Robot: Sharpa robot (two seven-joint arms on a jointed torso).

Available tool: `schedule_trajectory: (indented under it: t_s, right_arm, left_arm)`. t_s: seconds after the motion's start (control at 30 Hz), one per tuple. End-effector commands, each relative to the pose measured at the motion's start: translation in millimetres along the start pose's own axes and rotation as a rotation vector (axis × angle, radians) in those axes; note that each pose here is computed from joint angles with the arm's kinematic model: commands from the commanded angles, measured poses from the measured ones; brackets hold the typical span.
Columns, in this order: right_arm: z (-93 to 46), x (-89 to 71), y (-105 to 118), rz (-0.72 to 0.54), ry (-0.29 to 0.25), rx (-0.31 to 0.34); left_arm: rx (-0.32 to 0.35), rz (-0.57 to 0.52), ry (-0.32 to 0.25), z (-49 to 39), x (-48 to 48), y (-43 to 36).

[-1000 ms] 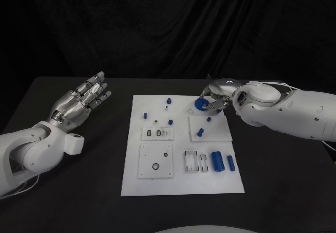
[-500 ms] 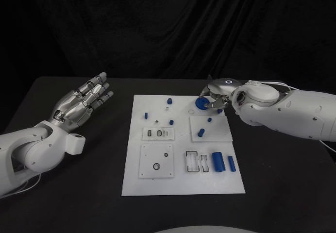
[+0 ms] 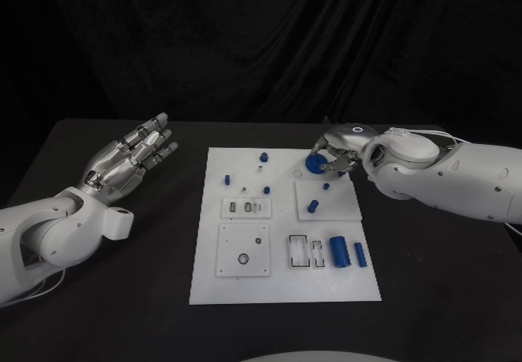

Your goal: Assemble the parts on the task board

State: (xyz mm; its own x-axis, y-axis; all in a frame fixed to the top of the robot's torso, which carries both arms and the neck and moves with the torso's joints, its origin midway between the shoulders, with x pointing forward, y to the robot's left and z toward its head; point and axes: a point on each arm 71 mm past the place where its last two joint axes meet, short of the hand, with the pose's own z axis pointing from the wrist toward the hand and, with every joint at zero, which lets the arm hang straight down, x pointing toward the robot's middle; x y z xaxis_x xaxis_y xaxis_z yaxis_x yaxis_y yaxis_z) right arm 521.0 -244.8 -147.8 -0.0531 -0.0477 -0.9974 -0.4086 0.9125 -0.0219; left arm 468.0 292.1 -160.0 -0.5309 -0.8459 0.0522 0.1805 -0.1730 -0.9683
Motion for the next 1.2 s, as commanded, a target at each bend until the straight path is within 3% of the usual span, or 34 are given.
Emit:
schedule_trajectory:
  t_s: [0.03, 0.3, 0.6, 0.93, 1.2]
  right_arm:
    - [-1.9, -6.6, 12, 0.008, -0.041, -0.042]
    - [1.0, -27.5, 49, 0.019, -0.09, -0.144]
    - [16.6, -30.5, 89, 0.013, -0.075, -0.231]
    - [38.1, -23.0, 107, -0.002, -0.053, -0.259]
    - [47.5, -18.7, 114, -0.009, -0.043, -0.27]
  left_arm:
    - [0.184, -0.015, 0.007, -1.3, 0.7, -12.7]
    - [0.18, -0.016, 0.01, 0.3, 2.0, -11.7]
    - [0.177, -0.017, 0.013, 2.0, 4.2, -10.8]
    - [0.175, -0.02, 0.018, 4.3, 5.9, -9.7]
    - [0.174, -0.02, 0.02, 4.8, 5.9, -9.4]
